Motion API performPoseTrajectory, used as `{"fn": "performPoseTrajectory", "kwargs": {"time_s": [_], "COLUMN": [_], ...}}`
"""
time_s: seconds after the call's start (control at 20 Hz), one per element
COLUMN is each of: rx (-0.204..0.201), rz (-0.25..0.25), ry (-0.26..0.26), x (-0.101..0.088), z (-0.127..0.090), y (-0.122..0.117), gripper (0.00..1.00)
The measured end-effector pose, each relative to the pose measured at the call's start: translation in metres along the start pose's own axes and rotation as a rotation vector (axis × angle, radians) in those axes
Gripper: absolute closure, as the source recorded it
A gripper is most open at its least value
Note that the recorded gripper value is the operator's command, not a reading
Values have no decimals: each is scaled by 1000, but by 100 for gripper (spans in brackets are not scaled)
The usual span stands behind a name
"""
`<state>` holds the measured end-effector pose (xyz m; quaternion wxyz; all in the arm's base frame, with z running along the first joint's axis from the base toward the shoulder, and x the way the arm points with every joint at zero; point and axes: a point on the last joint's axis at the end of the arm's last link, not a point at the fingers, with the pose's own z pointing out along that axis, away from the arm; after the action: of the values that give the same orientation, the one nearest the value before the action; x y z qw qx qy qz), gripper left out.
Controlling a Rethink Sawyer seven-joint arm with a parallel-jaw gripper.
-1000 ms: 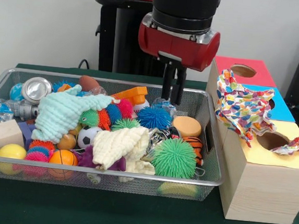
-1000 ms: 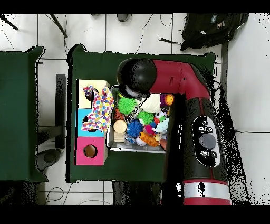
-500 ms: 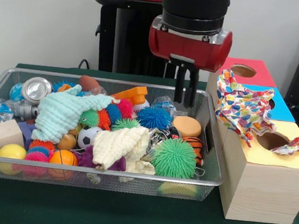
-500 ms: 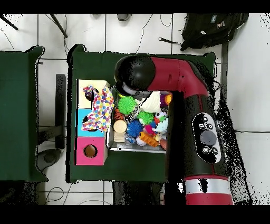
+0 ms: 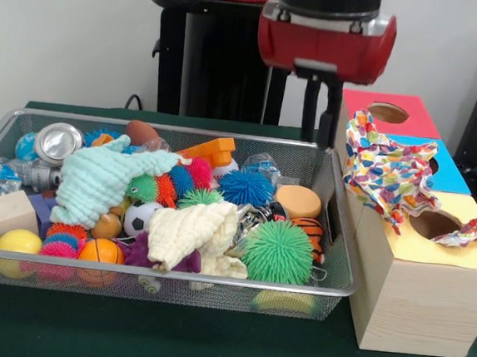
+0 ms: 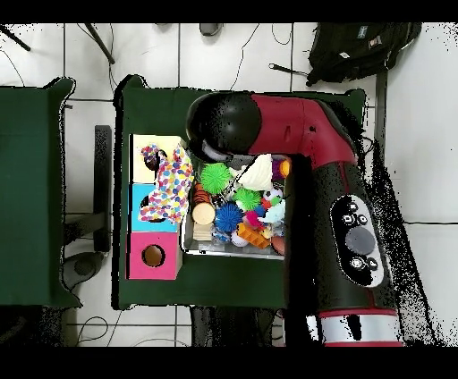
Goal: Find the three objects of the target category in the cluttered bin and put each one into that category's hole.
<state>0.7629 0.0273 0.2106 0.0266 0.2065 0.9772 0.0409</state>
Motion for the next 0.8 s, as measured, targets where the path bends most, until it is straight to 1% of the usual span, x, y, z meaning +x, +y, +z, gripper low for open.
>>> {"fn": "performPoseTrajectory", "kwargs": {"time_s": [0.2,0.3,0.55,0.65,0.8], "rx": [-22,-34,-54,-65,-73], "rz": [-40,-69,-112,-136,-145], "ry": [-8,-16,-31,-37,-37], "x": [1,1,0,1,2], "z": [-17,-27,-39,-44,-46], "y": [0,0,6,14,19], "gripper": [100,100,100,100,100]}}
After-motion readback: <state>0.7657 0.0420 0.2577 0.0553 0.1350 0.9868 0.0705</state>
